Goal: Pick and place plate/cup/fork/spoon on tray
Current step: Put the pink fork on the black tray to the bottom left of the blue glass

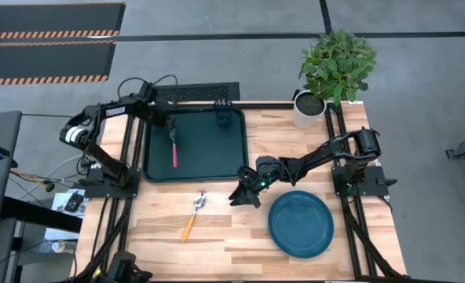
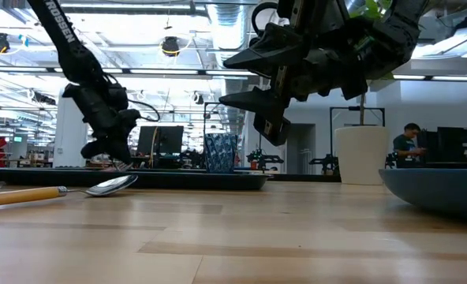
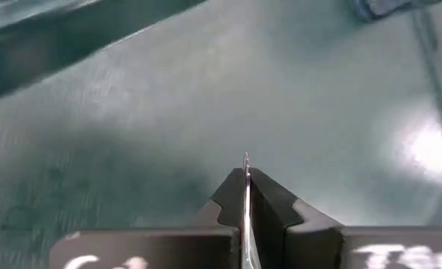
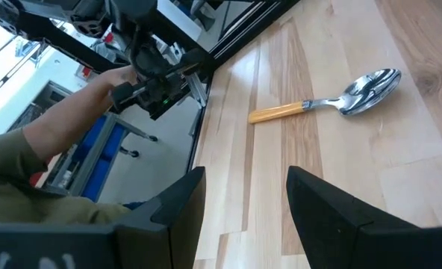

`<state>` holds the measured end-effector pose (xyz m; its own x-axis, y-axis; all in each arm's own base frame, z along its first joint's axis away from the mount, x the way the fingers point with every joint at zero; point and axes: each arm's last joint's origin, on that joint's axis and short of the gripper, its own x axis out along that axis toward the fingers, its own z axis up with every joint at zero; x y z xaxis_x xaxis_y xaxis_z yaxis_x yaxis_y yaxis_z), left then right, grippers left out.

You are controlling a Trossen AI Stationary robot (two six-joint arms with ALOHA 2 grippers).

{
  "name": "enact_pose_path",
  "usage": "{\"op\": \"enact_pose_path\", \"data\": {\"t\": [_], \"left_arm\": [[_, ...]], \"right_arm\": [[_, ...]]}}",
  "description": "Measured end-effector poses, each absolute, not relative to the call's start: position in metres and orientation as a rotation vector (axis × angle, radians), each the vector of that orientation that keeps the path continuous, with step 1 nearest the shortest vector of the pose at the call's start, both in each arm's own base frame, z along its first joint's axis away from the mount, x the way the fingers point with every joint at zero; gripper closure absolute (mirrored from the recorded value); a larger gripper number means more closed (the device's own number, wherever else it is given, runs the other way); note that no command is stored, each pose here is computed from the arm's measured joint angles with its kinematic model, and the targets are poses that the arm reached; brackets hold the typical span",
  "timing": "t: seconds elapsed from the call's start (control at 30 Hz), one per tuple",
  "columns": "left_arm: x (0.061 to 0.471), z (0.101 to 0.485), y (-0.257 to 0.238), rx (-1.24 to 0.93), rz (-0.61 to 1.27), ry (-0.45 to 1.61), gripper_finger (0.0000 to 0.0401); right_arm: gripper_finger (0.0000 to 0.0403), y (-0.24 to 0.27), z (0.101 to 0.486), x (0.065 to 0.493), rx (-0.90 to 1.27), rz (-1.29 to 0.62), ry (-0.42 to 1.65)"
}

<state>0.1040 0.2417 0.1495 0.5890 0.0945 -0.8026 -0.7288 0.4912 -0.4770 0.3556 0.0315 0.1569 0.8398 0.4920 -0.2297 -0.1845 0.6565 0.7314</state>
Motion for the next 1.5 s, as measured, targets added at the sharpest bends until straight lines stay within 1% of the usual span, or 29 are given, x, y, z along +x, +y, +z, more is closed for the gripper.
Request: {"op": "enact_pose_path", "data": {"t": [0.13, 0.5, 0.73, 1.03, 1.5], "left_arm": [[0.1035, 0.1477, 0.2403, -0.910, 0.563, 0.823, 0.0401], [0.1016, 0.1466, 0.2415, -0.882, 0.642, 0.872, 0.0400], [0.1016, 0.1464, 0.2421, -0.893, 0.683, 0.879, 0.0381], [0.1020, 0.1465, 0.2420, -0.905, 0.685, 0.873, 0.0348], [0.1026, 0.1471, 0.2435, -0.935, 0.708, 0.845, 0.0346]], "right_arm": [[0.0191, 0.0315, 0.1570, 0.3556, 0.765, 0.397, 0.434], [0.0191, 0.0308, 0.1569, 0.3557, 0.766, 0.394, 0.434], [0.0191, 0.0307, 0.1569, 0.3557, 0.765, 0.394, 0.433], [0.0191, 0.0308, 0.1569, 0.3557, 0.759, 0.396, 0.432], [0.0191, 0.0311, 0.1568, 0.3556, 0.758, 0.396, 0.432]]}}
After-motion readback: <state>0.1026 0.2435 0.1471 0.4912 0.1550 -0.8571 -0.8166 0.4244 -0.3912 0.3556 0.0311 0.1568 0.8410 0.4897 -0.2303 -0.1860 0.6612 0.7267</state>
